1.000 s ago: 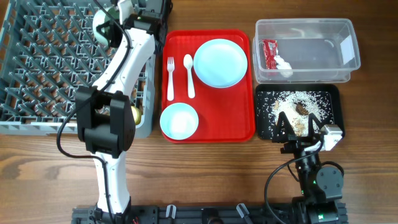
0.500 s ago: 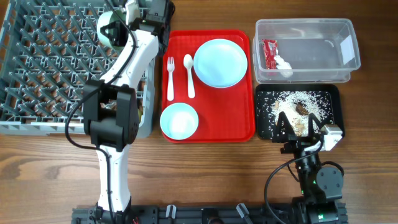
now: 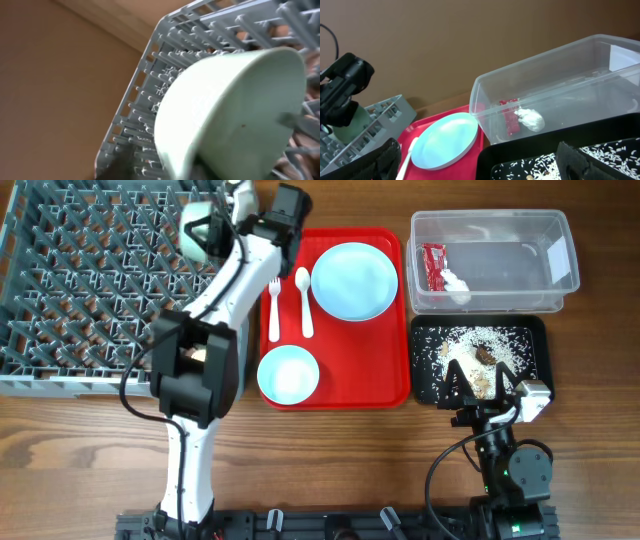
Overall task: Sort waste into correct bins and load items into the dishwasher rack
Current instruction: 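Lower the green bowl into the rack's back row and open the left gripper, then move the left gripper to the light blue bowl and grasp its rim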
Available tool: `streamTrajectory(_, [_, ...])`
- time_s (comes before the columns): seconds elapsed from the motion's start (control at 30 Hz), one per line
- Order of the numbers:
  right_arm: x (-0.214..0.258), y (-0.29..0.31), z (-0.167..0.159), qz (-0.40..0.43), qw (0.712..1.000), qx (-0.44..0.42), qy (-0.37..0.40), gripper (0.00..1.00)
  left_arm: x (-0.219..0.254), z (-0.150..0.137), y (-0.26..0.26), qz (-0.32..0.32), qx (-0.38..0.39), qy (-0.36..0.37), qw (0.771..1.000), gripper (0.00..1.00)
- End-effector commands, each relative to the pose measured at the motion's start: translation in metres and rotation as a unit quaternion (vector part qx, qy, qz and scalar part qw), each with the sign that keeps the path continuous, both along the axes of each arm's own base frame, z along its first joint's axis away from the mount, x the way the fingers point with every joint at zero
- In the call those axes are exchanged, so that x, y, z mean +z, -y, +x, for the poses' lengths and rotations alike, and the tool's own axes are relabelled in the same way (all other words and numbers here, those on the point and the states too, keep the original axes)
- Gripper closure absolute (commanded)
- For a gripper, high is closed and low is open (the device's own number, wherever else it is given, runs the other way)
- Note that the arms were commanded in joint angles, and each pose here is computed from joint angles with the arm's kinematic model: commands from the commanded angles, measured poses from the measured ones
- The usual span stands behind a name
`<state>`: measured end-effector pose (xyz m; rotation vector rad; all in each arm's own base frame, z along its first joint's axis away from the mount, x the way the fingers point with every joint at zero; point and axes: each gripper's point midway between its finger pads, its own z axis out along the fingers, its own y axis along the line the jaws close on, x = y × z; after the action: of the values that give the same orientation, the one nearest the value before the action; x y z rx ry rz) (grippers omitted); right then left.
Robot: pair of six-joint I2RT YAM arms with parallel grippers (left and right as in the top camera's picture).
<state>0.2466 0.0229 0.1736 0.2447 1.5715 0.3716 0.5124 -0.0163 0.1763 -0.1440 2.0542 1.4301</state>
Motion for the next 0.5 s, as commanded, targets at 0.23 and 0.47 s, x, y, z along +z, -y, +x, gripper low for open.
streamTrajectory(0.23, [0.004, 0.001, -0.001, 0.005, 1.000, -0.002, 0.010, 0.00, 0.031, -0.013, 0.013, 0.034, -0.005, 0.016, 0.999, 0.00])
streamTrajectory(0.47, [0.004, 0.001, -0.001, 0.005, 1.000, -0.002, 0.010, 0.00, 0.109, -0.046, 0.050, -0.014, -0.062, 0.068, 0.996, 0.00])
